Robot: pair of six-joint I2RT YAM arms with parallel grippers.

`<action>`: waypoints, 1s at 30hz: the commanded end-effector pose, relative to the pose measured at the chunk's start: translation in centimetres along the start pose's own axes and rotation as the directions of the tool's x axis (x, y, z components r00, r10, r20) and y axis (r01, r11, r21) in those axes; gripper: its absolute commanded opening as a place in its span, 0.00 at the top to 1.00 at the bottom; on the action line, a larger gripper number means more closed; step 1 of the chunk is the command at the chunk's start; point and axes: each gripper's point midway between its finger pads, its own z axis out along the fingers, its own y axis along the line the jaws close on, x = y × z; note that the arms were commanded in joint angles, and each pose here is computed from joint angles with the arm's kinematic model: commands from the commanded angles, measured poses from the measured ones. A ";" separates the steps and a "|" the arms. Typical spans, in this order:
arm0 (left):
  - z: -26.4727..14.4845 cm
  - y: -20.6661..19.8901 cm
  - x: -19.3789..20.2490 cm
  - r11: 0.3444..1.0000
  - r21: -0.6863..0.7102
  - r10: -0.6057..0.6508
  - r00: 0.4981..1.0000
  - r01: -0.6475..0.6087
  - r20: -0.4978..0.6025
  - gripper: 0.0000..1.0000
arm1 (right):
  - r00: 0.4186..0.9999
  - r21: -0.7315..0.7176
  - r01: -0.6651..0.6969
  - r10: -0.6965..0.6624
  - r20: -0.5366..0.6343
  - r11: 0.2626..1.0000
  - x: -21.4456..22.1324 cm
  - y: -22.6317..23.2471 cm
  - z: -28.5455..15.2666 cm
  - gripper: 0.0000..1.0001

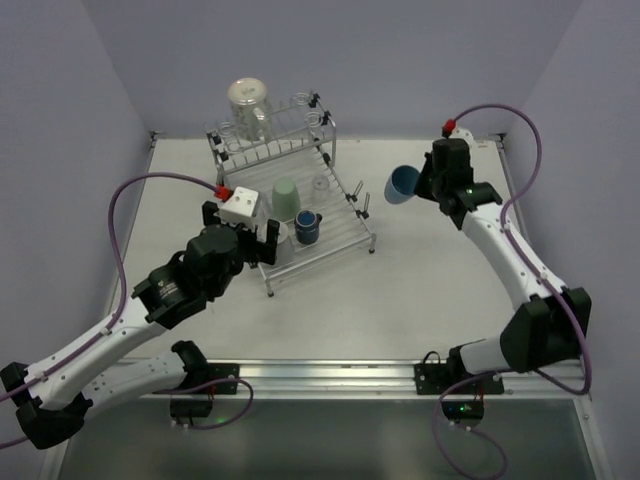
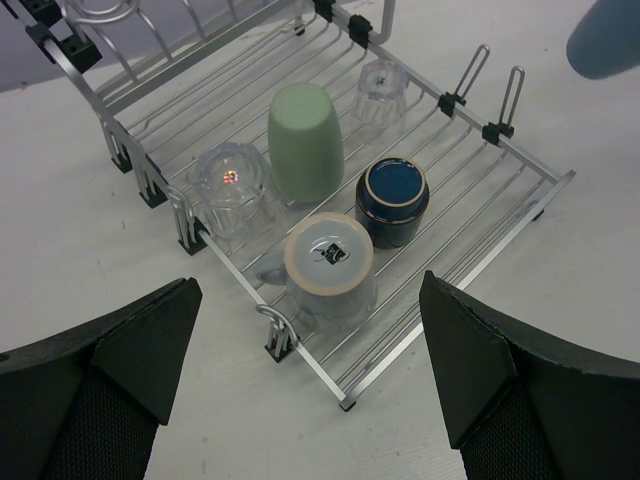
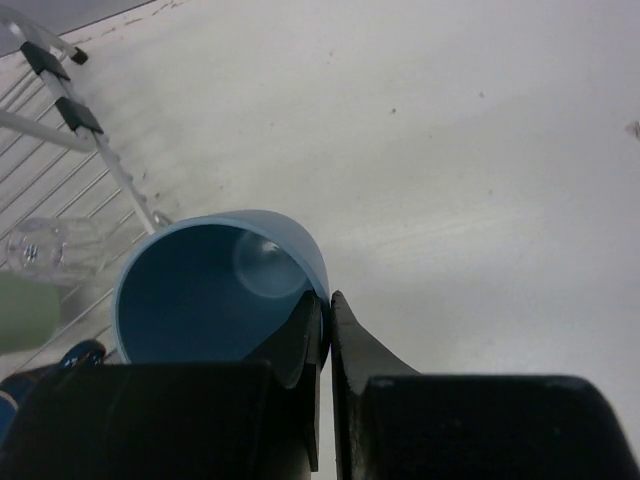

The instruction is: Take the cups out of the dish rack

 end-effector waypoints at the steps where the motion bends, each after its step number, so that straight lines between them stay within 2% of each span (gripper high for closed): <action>1: 0.1 0.4 -0.2 1.000 -0.023 -0.020 1.000 0.020 0.023 0.00 | 0.998 0.064 0.062 -0.062 -0.003 0.996 -2.5 -0.2 3.3 1.00; 2: 0.1 0.4 -0.1 1.000 -0.022 -0.021 1.000 0.022 0.020 0.00 | 0.996 0.089 0.078 -0.074 -0.047 0.993 -1.7 -0.5 5.2 1.00; 3: 0.1 0.4 -0.1 0.999 -0.022 -0.025 1.000 0.025 0.019 0.00 | 0.997 0.115 0.080 -0.076 -0.033 0.990 -3.0 -0.7 5.6 1.00; 5: 0.2 0.4 -0.1 0.999 -0.025 -0.025 1.000 0.025 0.017 0.00 | 0.993 0.130 0.104 -0.097 -0.066 0.986 -2.6 -1.1 7.4 1.00; 11: 0.6 0.2 0.1 0.999 -0.031 -0.017 1.000 0.018 0.003 0.00 | 0.984 0.155 0.153 -0.136 -0.116 0.976 -3.5 -1.7 10.1 1.00; 12: 0.8 0.1 0.2 0.999 -0.033 -0.019 1.000 0.019 -0.002 0.00 | 0.978 0.162 0.168 -0.143 -0.155 0.972 -2.6 -2.0 10.8 1.00; 19: 1.6 -0.6 0.5 0.999 -0.021 -0.030 0.999 0.029 -0.031 0.00 | 0.956 0.144 0.199 -0.160 -0.245 0.969 -0.7 -2.6 13.3 1.00; 30: 3.0 -1.2 2.2 0.998 -0.052 -0.033 0.993 0.027 -0.117 0.00 | 0.950 0.120 0.186 -0.147 -0.275 0.975 0.6 -2.8 15.0 0.98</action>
